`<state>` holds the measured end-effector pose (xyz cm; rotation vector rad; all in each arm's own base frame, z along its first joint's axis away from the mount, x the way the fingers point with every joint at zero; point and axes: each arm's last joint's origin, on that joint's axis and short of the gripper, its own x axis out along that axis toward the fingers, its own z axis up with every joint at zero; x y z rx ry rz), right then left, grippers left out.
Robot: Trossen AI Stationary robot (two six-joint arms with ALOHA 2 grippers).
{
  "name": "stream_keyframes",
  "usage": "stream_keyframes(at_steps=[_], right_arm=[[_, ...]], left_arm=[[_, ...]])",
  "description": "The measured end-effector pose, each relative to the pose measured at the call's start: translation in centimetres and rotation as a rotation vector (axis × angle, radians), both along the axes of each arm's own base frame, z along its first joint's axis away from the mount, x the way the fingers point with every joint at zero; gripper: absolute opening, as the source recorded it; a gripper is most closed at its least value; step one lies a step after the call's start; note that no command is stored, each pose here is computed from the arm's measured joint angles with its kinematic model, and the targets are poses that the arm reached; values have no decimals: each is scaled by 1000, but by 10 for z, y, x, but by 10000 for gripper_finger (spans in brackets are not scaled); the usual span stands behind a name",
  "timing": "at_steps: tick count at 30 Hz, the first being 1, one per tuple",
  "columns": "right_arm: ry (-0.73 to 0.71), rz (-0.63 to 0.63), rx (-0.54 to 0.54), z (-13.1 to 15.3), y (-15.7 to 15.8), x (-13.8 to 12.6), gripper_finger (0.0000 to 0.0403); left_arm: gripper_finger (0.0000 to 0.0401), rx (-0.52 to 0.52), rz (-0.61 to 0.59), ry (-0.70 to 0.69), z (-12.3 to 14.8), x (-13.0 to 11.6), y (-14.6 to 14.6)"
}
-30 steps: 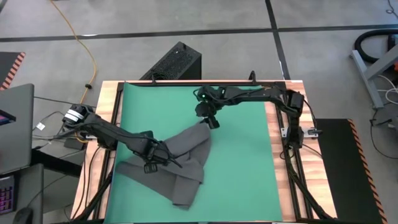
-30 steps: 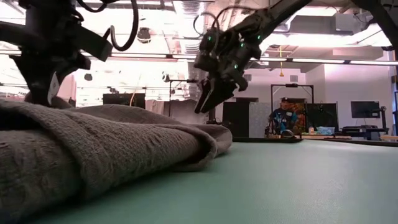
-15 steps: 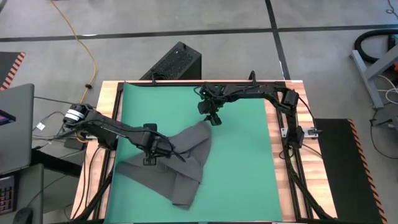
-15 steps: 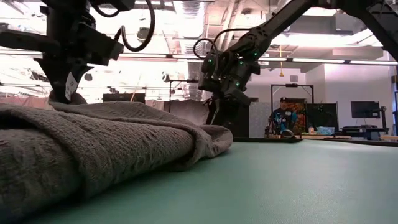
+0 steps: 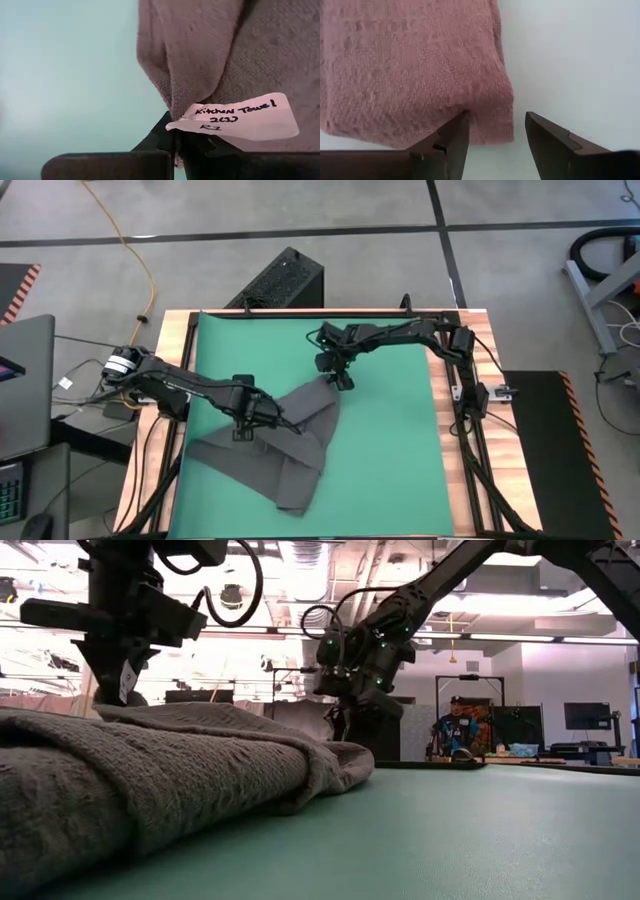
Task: Roll towel
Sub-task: Roll the gray towel
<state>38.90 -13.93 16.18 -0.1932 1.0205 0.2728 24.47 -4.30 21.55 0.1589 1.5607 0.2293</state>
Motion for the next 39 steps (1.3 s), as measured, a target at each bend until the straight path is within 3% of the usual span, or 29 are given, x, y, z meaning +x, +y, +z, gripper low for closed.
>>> stream_keyframes(at_steps=[8,13,16,24,31,39], right_arm=[[68,-56,29,-22,0,4,115],[82,-88,8,-15,-1,0,19],[97,-124,-29,-5,1,-4,16],[-36,-229,-181,71,4,-25,13],[-235,-413,-373,157,10,-67,13],[-358,-597,-559,213,22,-112,13]], left_arm=[[0,1,-1,2,1,0,1],[0,28,-4,-1,9,2,2],[0,97,0,-16,23,4,3],[0,301,5,-113,82,12,10],[0,444,28,-217,139,12,23],[0,585,44,-377,206,5,42]])
